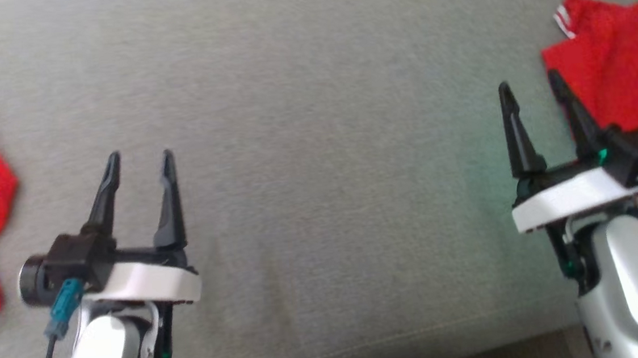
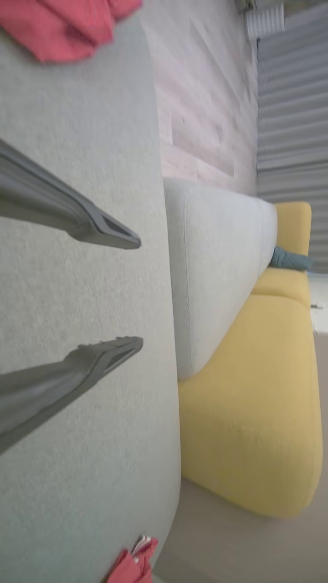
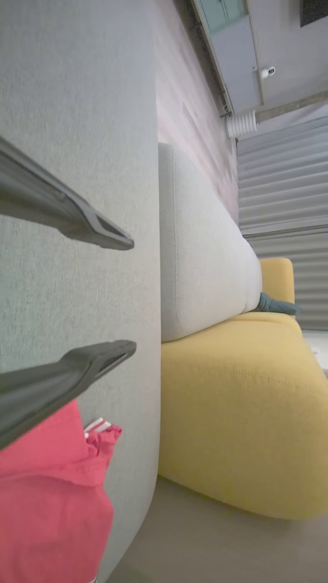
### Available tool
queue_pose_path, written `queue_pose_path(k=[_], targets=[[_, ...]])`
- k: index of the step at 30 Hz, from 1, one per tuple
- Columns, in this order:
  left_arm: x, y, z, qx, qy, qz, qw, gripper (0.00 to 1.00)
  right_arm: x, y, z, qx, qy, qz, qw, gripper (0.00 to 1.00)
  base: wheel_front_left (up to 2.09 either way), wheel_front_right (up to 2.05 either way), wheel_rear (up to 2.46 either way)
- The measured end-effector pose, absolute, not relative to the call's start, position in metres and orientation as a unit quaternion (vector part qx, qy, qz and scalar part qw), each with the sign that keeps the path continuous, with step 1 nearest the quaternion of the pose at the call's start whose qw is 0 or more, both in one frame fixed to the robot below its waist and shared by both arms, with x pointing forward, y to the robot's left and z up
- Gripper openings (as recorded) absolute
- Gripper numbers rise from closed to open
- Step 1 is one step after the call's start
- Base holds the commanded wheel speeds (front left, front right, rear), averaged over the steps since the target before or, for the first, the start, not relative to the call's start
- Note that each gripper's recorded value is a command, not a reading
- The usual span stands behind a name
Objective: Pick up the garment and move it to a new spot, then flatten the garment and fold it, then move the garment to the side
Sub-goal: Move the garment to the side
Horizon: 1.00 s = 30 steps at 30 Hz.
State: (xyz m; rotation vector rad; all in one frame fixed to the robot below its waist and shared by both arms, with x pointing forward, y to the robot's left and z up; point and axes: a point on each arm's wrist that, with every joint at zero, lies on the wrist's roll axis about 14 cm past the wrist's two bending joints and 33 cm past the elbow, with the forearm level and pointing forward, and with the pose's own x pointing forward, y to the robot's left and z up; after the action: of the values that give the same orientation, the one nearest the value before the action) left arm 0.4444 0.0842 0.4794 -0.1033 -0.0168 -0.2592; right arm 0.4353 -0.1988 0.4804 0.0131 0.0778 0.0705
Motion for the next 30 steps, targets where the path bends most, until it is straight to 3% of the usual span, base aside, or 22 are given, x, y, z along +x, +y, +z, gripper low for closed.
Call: queue_pose_path(k=[9, 30], targets=[[0.413, 0.129, 0.487, -0.037, -0.007, -0.067, 0.997, 1.00, 0.414, -0.168, 0.498, 0.024, 0.027, 0.070, 0.997, 1.00, 0.00, 0.00, 0.00], [0.366, 0.137, 0.492, -0.031, -0.006, -0.056, 0.998, 1.00, 0.361, -0.175, 0.511, 0.047, 0.029, 0.049, 0.997, 1.00, 0.00, 0.00, 0.00]])
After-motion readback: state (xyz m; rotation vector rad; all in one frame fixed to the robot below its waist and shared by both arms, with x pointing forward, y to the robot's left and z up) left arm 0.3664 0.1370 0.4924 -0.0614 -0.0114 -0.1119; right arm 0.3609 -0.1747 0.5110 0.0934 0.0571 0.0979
